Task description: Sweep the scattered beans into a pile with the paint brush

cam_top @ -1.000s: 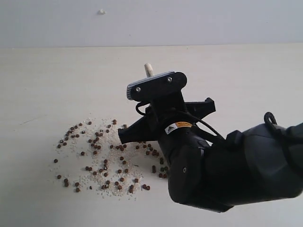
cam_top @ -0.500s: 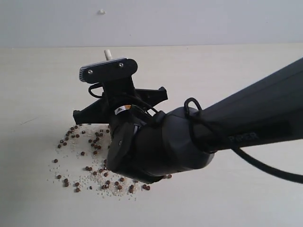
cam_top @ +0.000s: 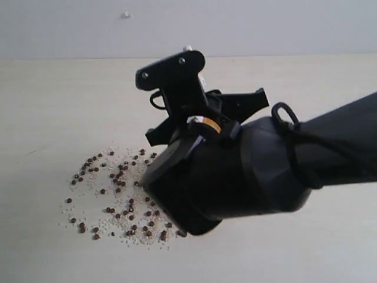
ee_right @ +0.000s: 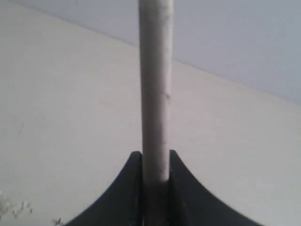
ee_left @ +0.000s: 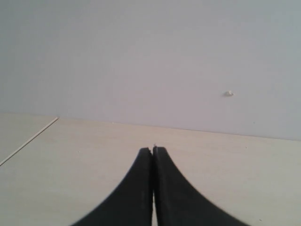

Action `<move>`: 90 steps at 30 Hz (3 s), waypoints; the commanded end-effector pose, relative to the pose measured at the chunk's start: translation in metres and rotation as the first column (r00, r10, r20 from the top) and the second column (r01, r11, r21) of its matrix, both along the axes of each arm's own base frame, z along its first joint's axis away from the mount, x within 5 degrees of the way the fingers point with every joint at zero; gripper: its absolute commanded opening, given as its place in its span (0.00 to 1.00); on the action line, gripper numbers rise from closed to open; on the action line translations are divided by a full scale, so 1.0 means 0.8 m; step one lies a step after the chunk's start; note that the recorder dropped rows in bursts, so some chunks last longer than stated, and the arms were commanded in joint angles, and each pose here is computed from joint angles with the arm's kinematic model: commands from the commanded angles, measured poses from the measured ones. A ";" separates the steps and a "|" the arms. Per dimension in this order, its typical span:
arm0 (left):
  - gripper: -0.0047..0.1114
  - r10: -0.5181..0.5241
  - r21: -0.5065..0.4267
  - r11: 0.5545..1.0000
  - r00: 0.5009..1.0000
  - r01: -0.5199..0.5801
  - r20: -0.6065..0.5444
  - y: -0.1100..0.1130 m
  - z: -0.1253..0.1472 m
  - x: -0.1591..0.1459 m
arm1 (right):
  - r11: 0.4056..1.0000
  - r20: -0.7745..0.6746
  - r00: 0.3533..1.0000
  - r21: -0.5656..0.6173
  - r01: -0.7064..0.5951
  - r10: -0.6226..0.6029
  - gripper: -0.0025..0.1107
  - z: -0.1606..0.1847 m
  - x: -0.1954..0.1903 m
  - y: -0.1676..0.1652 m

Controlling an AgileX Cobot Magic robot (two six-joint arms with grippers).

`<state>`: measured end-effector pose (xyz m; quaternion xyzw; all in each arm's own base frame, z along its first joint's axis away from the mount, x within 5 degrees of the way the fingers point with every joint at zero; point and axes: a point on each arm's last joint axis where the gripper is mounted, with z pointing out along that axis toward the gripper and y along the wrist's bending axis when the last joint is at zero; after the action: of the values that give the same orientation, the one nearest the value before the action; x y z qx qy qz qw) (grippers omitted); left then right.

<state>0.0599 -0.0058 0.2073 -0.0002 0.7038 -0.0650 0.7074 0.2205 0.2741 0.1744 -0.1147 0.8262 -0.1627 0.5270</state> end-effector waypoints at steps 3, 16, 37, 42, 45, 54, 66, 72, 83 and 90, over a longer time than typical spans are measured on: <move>0.04 -0.001 -0.003 1.000 1.000 0.001 0.002 0.000 0.000 -0.001 | 0.997 -0.076 0.995 0.052 -0.054 0.058 0.02 -0.028 -0.051 0.004; 0.04 -0.020 0.002 1.000 0.998 0.020 -0.058 -0.002 -0.007 -0.001 | 0.935 -0.096 0.994 0.355 -0.013 0.051 0.02 -0.053 -0.047 0.034; 0.04 -0.020 0.002 1.000 0.998 0.020 -0.058 -0.002 -0.007 -0.001 | 0.953 0.112 0.994 0.299 -0.041 0.007 0.02 0.020 -0.022 0.055; 0.04 -0.020 0.002 1.000 0.998 0.020 -0.058 -0.002 -0.007 -0.001 | 0.963 0.070 0.967 0.098 -0.251 0.245 0.02 0.052 -0.028 0.061; 0.04 -0.020 0.002 1.000 0.998 0.020 -0.058 -0.002 -0.007 -0.001 | 0.888 0.011 0.889 0.042 -0.458 0.458 0.02 0.069 -0.038 0.072; 0.04 -0.020 0.002 1.000 0.998 0.020 -0.058 -0.002 -0.007 -0.001 | 0.354 -0.032 0.353 0.156 -0.922 0.935 0.02 0.124 -0.075 0.067; 0.04 -0.020 0.002 1.000 0.998 0.020 -0.058 -0.002 -0.007 -0.001 | -0.224 0.165 -0.165 0.451 -0.864 0.972 0.02 0.121 -0.070 0.038; 0.04 -0.020 0.002 1.000 0.998 0.020 -0.058 -0.002 -0.007 -0.001 | -0.299 0.227 -0.210 0.505 -0.809 0.951 0.02 0.074 -0.050 0.028; 0.04 -0.020 0.002 1.000 0.998 0.020 -0.058 -0.002 -0.007 -0.001 | -0.274 0.219 -0.170 0.654 -0.706 0.961 0.02 0.004 -0.002 0.004; 0.04 -0.020 0.002 1.000 0.998 0.020 -0.058 -0.002 -0.007 -0.001 | -0.220 0.154 -0.157 0.697 -0.682 0.976 0.02 -0.028 0.015 -0.013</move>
<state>0.0595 -0.0076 0.2013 0.0076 0.7271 -0.0694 0.6830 0.2312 0.2679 0.1583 -0.5371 0.5751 0.5584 0.2626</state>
